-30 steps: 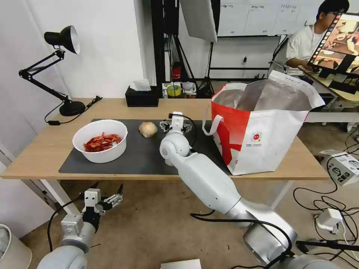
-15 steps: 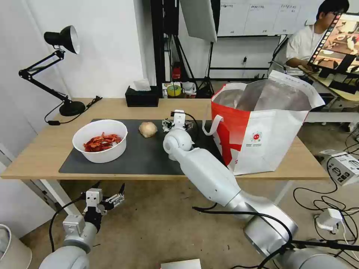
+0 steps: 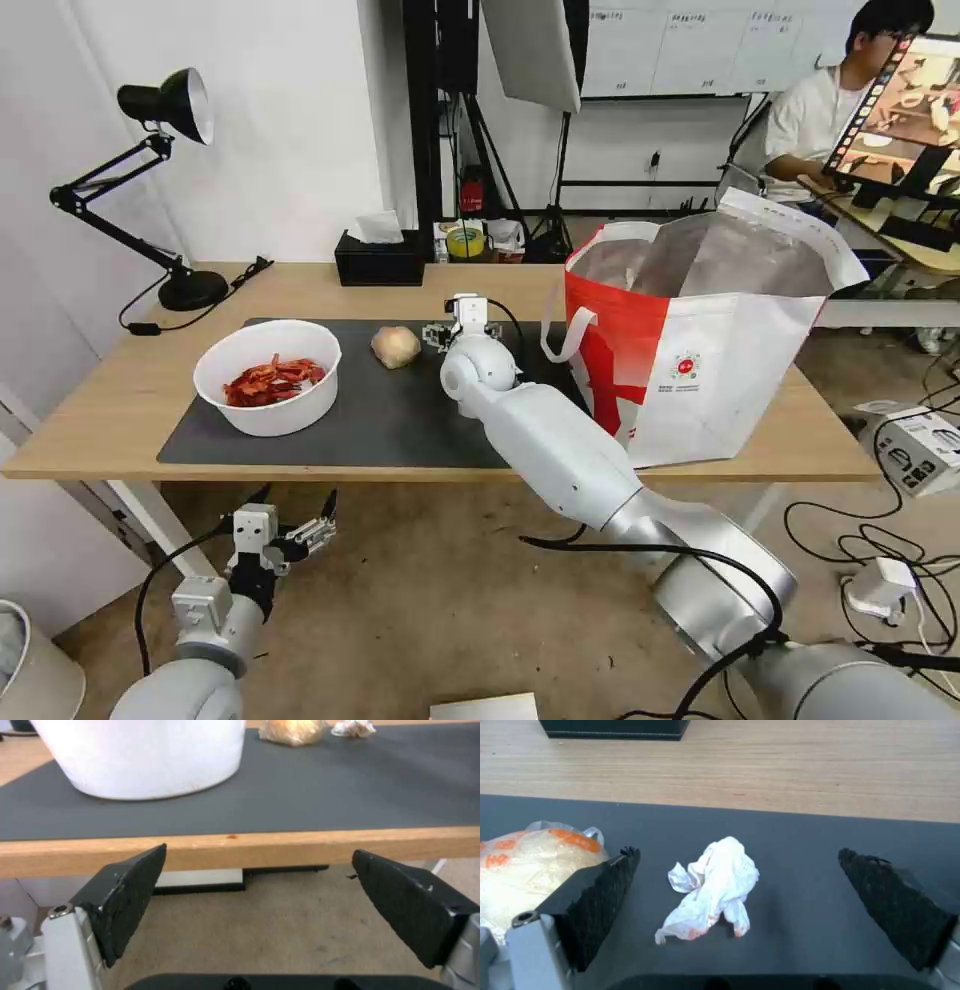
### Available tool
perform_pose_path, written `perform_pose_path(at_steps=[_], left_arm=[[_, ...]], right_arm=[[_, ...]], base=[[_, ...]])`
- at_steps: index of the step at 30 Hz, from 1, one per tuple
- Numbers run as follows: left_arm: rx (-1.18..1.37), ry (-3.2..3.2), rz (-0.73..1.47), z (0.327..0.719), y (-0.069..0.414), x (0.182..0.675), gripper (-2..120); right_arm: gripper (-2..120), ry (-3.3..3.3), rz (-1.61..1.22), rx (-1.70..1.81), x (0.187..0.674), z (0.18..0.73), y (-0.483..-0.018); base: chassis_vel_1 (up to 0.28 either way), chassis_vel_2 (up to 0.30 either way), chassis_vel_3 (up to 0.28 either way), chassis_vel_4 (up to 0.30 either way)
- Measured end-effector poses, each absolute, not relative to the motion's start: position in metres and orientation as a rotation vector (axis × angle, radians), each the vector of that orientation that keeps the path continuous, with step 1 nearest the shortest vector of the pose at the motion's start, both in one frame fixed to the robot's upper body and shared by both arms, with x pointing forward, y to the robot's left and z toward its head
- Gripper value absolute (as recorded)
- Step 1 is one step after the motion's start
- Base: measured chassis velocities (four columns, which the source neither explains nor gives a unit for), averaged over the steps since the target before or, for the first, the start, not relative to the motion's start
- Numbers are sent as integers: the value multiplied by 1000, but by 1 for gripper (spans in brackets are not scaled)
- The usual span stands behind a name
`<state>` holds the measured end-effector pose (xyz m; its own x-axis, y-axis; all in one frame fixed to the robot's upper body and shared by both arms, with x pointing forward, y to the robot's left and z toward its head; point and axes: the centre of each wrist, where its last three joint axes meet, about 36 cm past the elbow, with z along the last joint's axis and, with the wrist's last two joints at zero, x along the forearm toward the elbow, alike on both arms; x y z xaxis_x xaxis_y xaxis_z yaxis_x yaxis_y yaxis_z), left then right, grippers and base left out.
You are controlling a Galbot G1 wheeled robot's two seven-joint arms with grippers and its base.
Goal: Pick up the trash from the table and place it into the takeout bag.
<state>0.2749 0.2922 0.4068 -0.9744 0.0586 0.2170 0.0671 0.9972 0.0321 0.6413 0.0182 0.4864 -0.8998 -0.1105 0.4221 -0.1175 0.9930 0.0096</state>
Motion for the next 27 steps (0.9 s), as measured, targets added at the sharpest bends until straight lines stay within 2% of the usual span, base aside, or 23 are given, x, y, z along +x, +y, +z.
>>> perform_pose_path(at_steps=[27], left_arm=[[-88,-2928,-55,410,288,267,100]], right_arm=[[100,-2671,59,141,650,476,13]], base=[[0,0,0,0]])
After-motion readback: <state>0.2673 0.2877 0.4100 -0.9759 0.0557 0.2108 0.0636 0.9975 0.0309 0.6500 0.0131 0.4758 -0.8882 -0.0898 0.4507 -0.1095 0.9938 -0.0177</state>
